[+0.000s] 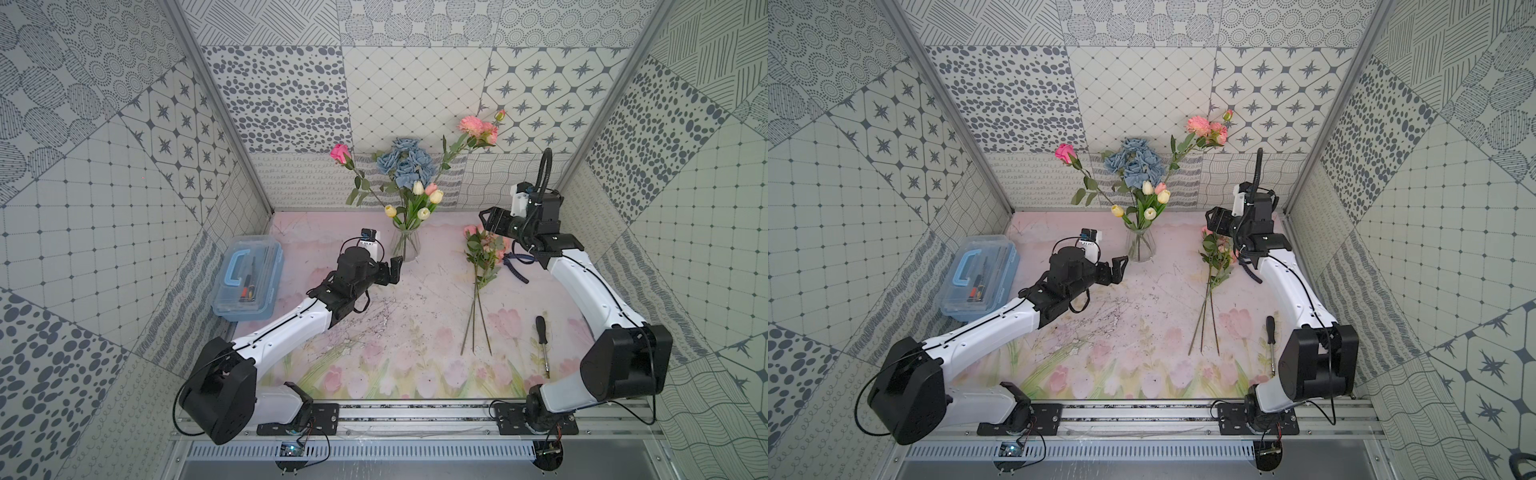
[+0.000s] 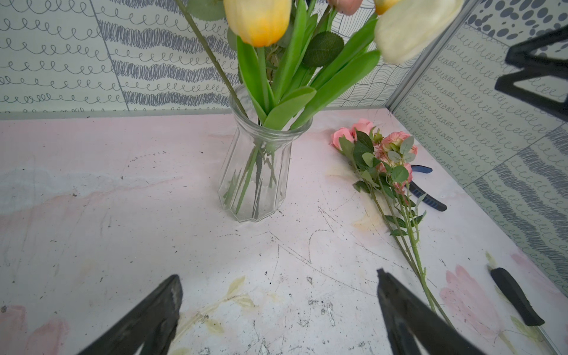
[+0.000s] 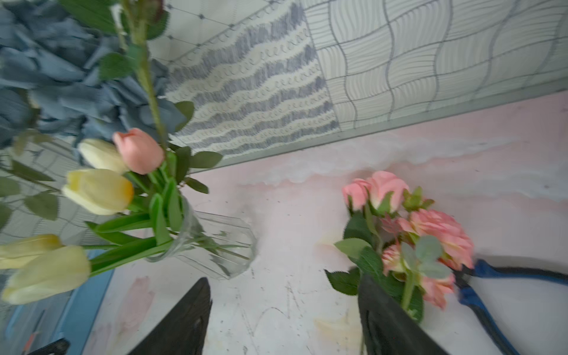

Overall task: Pick out pink flowers from the vase
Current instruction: Place the flower at the center of the board, then pick up the flower from the vase.

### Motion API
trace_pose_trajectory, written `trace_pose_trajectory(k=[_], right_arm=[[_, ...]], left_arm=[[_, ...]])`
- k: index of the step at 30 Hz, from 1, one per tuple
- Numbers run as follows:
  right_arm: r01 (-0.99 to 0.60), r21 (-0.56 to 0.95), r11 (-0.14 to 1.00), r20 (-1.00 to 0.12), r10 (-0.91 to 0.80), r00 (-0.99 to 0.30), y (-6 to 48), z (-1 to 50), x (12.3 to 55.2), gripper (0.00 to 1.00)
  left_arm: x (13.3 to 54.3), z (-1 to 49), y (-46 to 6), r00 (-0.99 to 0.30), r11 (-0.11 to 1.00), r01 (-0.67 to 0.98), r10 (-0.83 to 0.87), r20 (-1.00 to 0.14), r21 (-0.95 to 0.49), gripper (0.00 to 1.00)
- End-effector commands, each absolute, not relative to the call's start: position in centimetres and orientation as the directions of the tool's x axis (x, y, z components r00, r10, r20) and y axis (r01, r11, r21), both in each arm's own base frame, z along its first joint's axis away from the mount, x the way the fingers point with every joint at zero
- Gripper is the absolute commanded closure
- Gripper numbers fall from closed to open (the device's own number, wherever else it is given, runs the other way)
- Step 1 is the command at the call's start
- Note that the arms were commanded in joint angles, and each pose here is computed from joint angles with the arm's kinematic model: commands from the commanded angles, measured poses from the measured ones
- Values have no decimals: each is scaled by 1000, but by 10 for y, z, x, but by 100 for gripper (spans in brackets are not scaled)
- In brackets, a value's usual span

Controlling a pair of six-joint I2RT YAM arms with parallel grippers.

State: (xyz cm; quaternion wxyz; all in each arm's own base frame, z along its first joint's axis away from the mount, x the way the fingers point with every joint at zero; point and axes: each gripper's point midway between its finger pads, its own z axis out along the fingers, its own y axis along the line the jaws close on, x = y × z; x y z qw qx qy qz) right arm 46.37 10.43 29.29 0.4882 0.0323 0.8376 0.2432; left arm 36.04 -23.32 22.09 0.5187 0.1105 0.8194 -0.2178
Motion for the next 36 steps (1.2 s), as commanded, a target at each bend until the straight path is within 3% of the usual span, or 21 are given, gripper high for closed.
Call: trace_pose_trajectory(k=[1, 15, 24, 36], right_arm=[[-387, 461, 799, -855, 282, -436, 150, 315, 483, 20], [-483, 594, 644, -804, 495, -329, 178, 325, 560, 19], [-607, 673, 423, -695, 643, -322, 195, 346, 584, 29], [-664, 675, 321, -661, 664, -350, 225, 363, 598, 45]], left_arm=[[368, 226, -232, -434, 890, 383, -64, -899, -248, 1], [371, 219, -229, -440, 903, 365, -48, -897, -228, 1], [370, 216, -230, -421, 899, 378, -46, -906, -221, 1], [390, 191, -230, -379, 921, 332, -68, -923, -204, 1]])
